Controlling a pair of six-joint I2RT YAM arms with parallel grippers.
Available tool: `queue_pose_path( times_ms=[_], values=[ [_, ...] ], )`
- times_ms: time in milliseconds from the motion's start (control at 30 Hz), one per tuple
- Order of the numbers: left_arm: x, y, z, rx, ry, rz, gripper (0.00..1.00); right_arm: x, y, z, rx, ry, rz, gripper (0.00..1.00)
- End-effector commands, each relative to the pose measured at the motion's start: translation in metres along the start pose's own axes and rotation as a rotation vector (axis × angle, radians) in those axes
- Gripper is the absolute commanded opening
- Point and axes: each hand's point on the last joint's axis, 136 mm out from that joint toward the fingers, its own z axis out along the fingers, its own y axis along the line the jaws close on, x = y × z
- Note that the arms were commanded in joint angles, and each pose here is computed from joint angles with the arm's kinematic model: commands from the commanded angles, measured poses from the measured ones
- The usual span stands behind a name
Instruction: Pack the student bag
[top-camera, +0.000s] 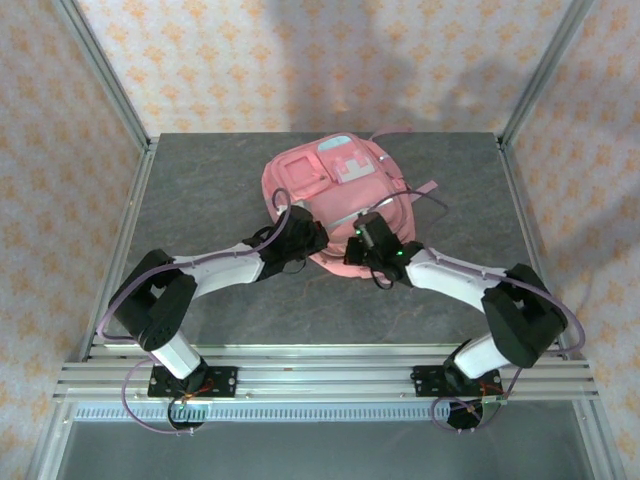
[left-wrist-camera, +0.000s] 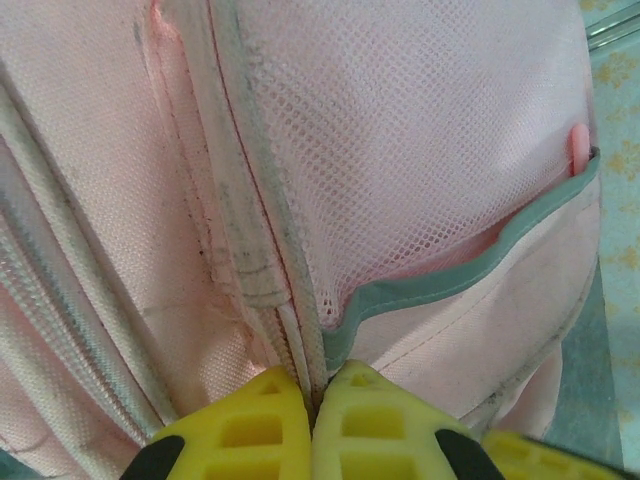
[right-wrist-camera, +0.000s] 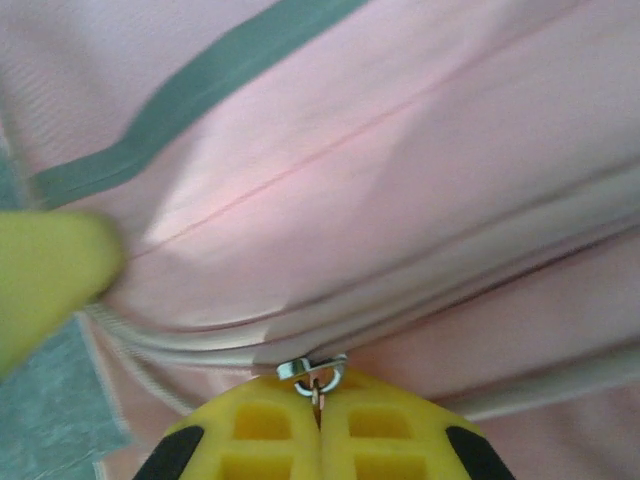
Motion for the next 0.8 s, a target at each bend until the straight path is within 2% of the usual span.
queue_pose_path(
  times_ms=[0,133,267,367,600,633,700,767],
  values=[
    [-0.037,0.017,-0.013,-0.060,-0.104,0.014,0.00,-0.006,-0.054,-0.015,0.150,-0.029,0.018,0.00],
    [-0.043,0.021,-0.012,-0.068,-0.101,0.026,0.00,-0.014,-0.076,-0.027,0.196,-0.067,0.049,0.00],
    [-0.057,0.022,-0.008,-0.079,-0.104,0.040,0.00,-0.005,-0.069,-0.026,0.149,-0.043,0.071,0.00],
    [-0.081,0.024,-0.009,-0.085,-0.133,0.033,0.00,0.009,-0.053,-0.022,0.100,-0.012,0.079,0.00],
    [-0.135,0.017,-0.018,-0.085,-0.202,0.038,0.00,0.024,0.021,-0.011,-0.060,0.022,0.039,0.00],
    [-0.141,0.016,-0.021,-0.087,-0.210,0.037,0.02,0.022,0.031,-0.009,-0.076,0.020,0.034,0.00],
    [-0.151,0.013,-0.029,-0.085,-0.228,0.036,0.24,0.017,0.054,-0.004,-0.121,0.020,0.022,0.00],
    [-0.153,0.010,-0.040,-0.073,-0.251,0.037,0.37,0.012,0.069,0.000,-0.171,0.024,0.033,0.00]
  ],
)
